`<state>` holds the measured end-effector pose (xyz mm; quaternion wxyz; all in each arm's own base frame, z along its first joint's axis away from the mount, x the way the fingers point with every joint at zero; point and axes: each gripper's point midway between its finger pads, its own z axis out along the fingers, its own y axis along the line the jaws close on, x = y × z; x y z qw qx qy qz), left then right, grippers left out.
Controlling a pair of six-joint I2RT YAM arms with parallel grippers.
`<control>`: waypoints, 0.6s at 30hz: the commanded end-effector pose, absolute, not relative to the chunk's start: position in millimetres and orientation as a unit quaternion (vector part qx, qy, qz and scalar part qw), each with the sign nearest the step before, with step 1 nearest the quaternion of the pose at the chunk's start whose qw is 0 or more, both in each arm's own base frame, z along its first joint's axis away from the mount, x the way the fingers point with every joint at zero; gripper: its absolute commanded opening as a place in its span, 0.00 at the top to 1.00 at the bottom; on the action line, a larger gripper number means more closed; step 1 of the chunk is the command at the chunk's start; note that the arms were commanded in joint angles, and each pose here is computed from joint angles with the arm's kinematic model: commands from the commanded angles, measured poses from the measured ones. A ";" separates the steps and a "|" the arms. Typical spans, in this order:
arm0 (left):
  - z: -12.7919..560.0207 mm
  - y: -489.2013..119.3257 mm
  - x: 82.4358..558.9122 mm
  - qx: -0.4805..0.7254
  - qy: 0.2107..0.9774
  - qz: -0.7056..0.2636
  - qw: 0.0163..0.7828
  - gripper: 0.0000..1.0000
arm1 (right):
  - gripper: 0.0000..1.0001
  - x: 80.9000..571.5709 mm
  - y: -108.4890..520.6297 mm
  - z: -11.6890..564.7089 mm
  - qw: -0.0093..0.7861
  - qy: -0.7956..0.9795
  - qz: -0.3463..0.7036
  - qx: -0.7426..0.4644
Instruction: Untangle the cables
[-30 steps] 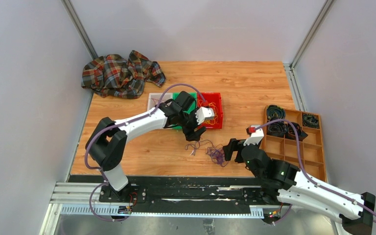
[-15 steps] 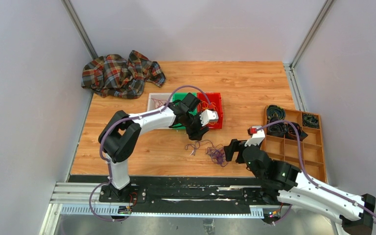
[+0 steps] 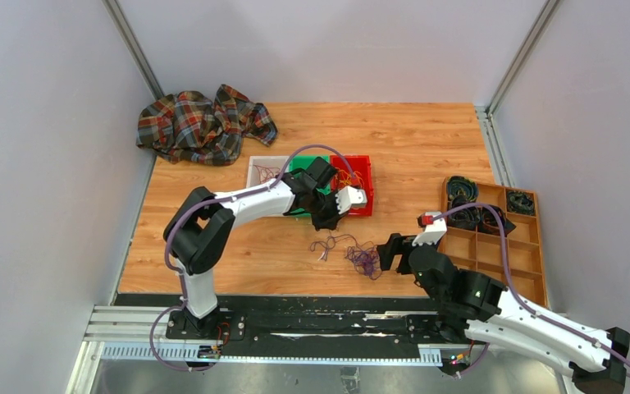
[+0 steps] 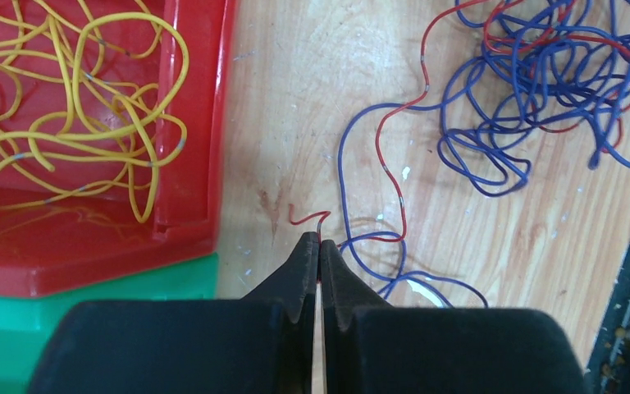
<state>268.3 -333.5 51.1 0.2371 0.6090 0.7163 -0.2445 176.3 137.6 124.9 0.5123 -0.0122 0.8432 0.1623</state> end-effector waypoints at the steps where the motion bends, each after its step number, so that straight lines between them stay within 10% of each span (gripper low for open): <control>1: 95.5 -330.4 257.6 0.619 0.701 -0.250 0.250 0.99 | 0.17 179.7 128.8 123.7 0.520 0.841 0.149 0.004; 18: 279.1 -286.5 210.4 0.620 0.666 -0.255 0.328 0.99 | 0.11 200.9 221.7 229.7 0.615 0.727 0.268 -0.149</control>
